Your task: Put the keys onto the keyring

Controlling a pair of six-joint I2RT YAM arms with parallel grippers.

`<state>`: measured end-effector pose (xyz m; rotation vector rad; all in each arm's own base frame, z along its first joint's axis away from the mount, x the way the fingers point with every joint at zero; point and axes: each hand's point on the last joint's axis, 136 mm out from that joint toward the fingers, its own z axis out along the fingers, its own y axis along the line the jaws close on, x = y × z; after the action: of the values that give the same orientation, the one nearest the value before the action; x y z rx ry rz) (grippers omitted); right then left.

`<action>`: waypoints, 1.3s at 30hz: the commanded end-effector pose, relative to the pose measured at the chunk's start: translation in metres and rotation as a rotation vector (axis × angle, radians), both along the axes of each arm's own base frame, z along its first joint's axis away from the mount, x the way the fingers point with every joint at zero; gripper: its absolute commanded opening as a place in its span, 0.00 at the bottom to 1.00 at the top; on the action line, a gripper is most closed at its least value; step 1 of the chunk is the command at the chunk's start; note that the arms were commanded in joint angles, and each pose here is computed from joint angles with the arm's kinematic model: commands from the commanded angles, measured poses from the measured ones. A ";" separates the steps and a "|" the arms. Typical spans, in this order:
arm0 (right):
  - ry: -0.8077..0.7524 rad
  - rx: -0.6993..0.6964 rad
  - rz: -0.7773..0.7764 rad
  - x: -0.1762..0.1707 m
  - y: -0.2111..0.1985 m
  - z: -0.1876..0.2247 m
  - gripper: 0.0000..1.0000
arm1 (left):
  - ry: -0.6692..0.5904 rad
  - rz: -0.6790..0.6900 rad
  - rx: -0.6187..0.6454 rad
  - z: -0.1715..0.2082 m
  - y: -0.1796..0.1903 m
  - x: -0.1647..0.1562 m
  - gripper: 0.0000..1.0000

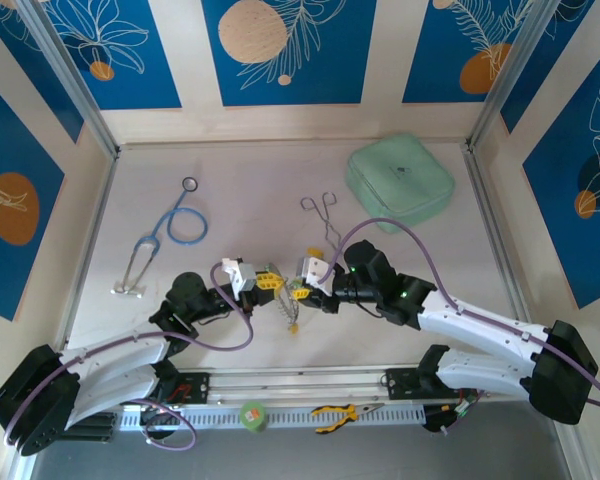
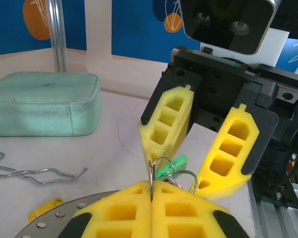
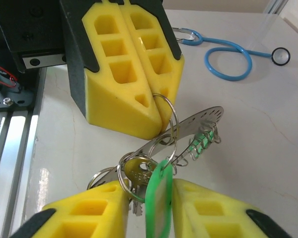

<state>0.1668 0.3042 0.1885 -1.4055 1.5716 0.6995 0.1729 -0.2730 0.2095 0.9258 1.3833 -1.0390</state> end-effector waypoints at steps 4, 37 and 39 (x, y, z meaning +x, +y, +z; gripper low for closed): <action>-0.031 0.047 0.007 -0.001 0.001 0.022 0.21 | -0.048 -0.015 -0.034 0.012 -0.001 -0.005 0.00; -0.031 -0.010 0.036 -0.007 -0.003 -0.004 0.38 | -0.079 -0.036 -0.042 0.018 -0.002 -0.008 0.00; -0.031 -0.012 0.038 -0.007 -0.002 -0.005 0.38 | -0.081 -0.035 -0.043 0.018 -0.002 -0.008 0.00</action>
<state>0.1628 0.2971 0.1779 -1.4350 1.5769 0.6774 0.1726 -0.2730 0.2100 0.9331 1.3748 -1.0314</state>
